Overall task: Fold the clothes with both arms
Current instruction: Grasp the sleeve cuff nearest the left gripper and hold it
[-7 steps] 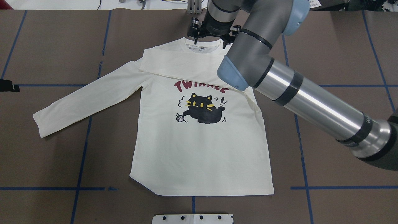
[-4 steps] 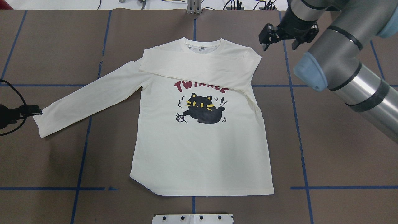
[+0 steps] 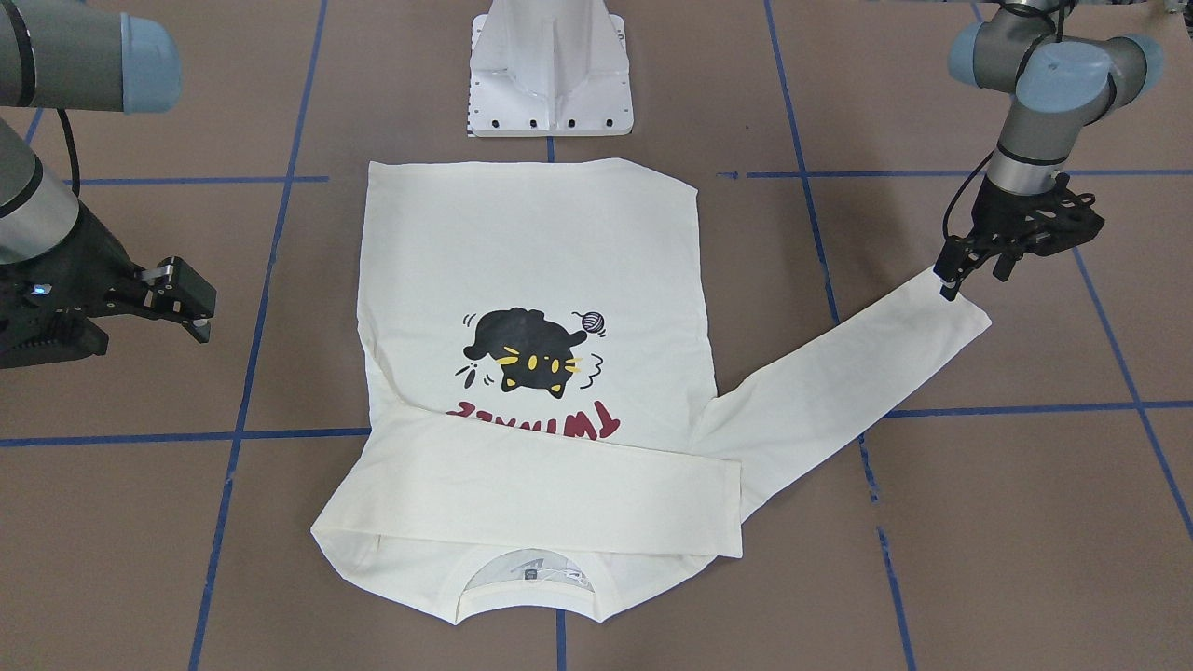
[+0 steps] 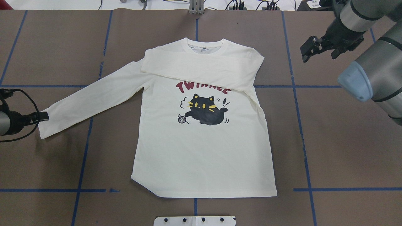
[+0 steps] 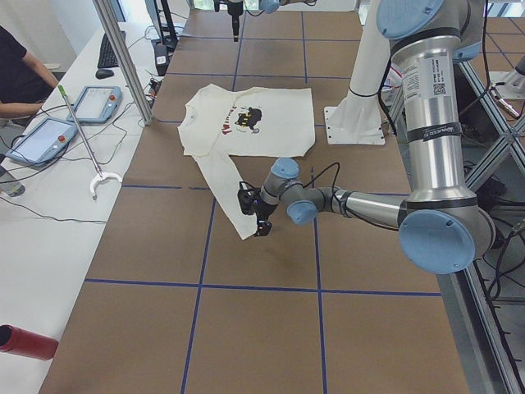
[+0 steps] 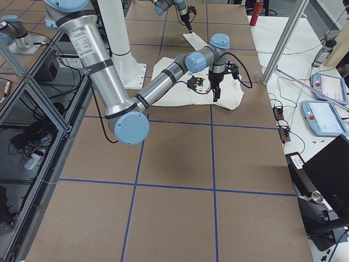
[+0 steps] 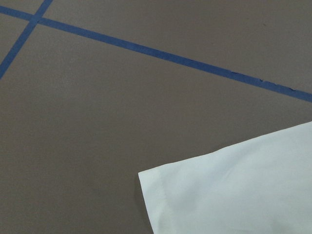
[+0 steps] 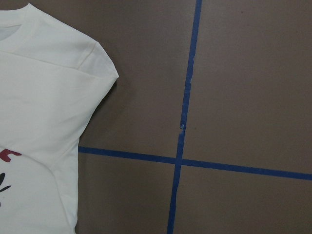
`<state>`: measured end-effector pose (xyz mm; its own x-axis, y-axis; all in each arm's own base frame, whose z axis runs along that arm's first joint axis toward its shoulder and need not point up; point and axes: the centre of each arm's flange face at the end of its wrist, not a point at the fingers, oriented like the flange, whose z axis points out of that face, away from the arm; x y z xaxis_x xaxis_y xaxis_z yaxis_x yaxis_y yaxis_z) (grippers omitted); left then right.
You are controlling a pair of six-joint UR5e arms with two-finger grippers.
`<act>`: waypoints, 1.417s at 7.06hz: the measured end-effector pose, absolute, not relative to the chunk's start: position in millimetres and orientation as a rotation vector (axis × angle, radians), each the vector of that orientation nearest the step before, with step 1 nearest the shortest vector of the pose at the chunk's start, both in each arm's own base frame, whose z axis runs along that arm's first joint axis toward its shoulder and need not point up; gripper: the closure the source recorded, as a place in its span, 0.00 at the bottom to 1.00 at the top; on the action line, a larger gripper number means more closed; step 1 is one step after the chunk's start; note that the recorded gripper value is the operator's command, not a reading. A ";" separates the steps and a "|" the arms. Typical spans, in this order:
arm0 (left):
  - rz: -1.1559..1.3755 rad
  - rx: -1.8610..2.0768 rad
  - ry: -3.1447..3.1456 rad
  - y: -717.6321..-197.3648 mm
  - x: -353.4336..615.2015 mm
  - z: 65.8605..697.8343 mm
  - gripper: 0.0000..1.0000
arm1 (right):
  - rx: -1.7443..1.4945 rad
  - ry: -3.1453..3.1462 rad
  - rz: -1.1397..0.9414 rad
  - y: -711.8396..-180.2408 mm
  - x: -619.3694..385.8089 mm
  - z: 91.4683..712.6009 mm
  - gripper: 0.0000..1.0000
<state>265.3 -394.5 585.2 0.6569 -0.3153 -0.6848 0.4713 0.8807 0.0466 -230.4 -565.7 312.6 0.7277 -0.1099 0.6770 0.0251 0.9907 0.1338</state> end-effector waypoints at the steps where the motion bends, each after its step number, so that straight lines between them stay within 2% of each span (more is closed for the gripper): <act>1: -0.448 0.227 0.720 -399.7 271.4 591.6 0.01 | 0.118 -0.753 -0.075 -565.3 -229.9 313.7 0.00; 8: -0.446 0.225 0.717 -398.4 271.2 600.0 0.03 | 0.118 -0.754 -0.071 -565.4 -231.8 311.2 0.00; 10: -0.446 0.224 0.717 -398.3 271.2 600.2 0.14 | 0.117 -0.753 -0.070 -565.7 -231.9 312.2 0.00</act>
